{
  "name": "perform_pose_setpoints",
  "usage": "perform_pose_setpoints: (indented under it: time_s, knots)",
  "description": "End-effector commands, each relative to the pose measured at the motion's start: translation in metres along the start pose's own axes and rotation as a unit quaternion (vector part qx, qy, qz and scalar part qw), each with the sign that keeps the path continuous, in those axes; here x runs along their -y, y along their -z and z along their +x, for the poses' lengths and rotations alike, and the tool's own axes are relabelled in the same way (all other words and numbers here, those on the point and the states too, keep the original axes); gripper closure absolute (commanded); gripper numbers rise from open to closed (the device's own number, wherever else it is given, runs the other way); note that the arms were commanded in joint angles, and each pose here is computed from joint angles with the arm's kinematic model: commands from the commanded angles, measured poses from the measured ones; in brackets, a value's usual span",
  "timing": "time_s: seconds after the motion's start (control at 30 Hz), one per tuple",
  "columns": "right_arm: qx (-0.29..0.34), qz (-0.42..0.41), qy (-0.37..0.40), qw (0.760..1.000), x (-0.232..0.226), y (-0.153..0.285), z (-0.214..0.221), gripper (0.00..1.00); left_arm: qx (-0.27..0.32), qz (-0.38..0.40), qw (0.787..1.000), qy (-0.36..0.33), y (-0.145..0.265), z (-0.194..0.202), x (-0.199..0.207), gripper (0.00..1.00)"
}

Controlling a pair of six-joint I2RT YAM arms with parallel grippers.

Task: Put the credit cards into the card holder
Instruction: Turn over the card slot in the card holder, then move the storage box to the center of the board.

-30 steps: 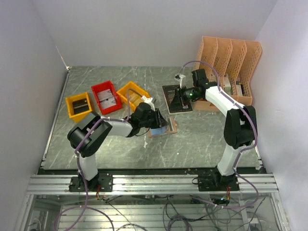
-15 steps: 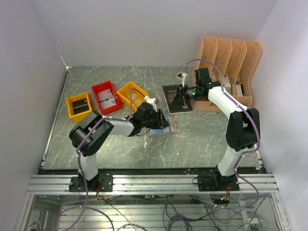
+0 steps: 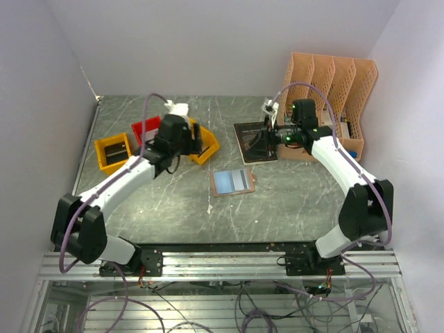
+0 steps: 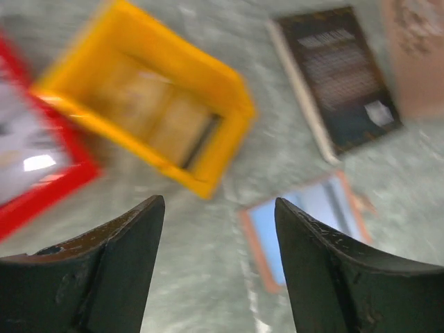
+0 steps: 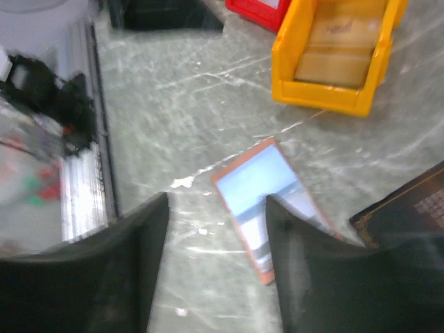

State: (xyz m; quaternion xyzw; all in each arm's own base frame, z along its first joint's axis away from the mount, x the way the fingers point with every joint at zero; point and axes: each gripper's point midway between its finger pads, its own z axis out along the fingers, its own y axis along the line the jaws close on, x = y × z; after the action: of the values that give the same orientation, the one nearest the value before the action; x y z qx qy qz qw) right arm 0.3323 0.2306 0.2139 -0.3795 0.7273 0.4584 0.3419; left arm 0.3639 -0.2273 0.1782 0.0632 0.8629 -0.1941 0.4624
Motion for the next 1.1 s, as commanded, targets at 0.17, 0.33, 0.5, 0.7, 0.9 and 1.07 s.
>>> perform_pose_setpoints:
  time_s: [0.17,0.33,0.5,0.7,0.9,1.07]
  knots:
    - [0.021,-0.100,0.096,0.990,-0.022,-0.004,0.015,0.00,-0.048,-0.319,0.946,-0.009,0.064,-0.025,-0.211,0.22]
    - [0.028,-0.071,0.119,0.990,-0.022,-0.001,0.012,0.00,-0.039,-0.315,0.942,0.108,0.067,-0.025,-0.276,0.48]
    - [0.032,-0.063,0.131,0.989,-0.024,0.002,0.008,0.00,-0.064,-0.313,0.932,0.171,0.053,-0.011,-0.317,0.56]
    - [0.022,-0.061,0.121,0.991,-0.019,-0.001,0.014,0.00,-0.076,-0.279,0.942,0.169,0.032,-0.018,-0.318,0.51]
    - [0.020,-0.060,0.116,0.991,-0.016,-0.002,0.016,0.00,-0.084,-0.273,0.946,0.157,0.026,-0.019,-0.320,0.48]
    - [0.018,-0.058,0.115,0.992,-0.015,-0.002,0.017,0.00,-0.102,-0.261,0.948,0.152,0.018,-0.010,-0.321,0.48]
